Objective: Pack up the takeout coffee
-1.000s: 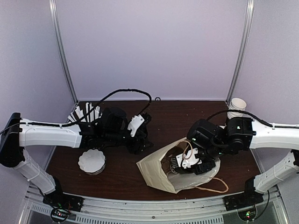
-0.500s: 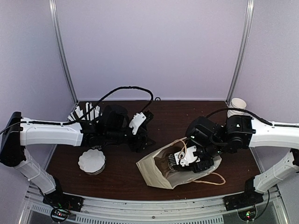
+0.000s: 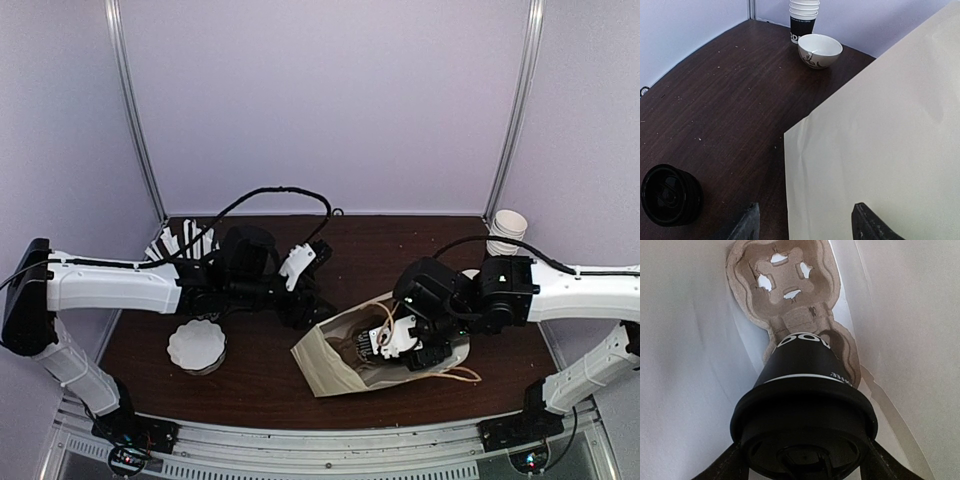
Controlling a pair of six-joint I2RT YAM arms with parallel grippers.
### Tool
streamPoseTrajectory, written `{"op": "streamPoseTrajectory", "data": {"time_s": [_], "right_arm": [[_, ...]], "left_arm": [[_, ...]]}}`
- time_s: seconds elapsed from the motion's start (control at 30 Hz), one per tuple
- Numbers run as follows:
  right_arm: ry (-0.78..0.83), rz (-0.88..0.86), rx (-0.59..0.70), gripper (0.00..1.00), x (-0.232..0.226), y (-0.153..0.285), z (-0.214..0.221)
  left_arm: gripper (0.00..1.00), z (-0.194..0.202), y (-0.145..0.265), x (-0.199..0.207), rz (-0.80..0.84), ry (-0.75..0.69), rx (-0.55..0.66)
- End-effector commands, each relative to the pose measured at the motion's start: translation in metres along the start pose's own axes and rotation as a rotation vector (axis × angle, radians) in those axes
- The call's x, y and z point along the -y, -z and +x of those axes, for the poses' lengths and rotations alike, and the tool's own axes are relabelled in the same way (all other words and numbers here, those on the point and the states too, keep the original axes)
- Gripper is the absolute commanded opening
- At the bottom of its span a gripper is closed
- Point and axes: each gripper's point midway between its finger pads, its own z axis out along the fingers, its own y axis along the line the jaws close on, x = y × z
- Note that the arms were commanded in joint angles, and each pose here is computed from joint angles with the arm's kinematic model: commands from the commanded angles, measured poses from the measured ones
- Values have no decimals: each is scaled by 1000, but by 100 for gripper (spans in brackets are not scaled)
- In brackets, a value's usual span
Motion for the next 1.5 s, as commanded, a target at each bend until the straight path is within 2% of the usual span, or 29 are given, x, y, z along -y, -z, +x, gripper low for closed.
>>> {"op": "streamPoseTrajectory", "data": {"time_s": [0.0,0.2,0.37,0.6,0.77,0.9,1.1,1.47], "right_arm": [[1,-4,-46,44,-4,1,14],[85,-76,-96,41,-23,-9,26],[140,-94,-73,42,-16,0,15],[147,-152,-52,42,-28,23,25],[159,-108,-15,44,-28,28,27],[215,-49,-34,44,-29,17,29],[192,-35,-45,43,-33,17,36],[258,16,120,44,-42,33,29]], "left_arm": [[66,-17,-2,7,30,-2,55],[66,-18,0,4,4,-12,43],[66,-20,7,-2,-40,-20,43],[66,-30,14,-3,-56,-44,67],[66,-26,13,-5,-65,-59,68],[66,-21,11,-7,-68,-57,60],[66,-16,9,-10,-81,-74,46],[66,-11,1,-16,-79,-81,24]]}}
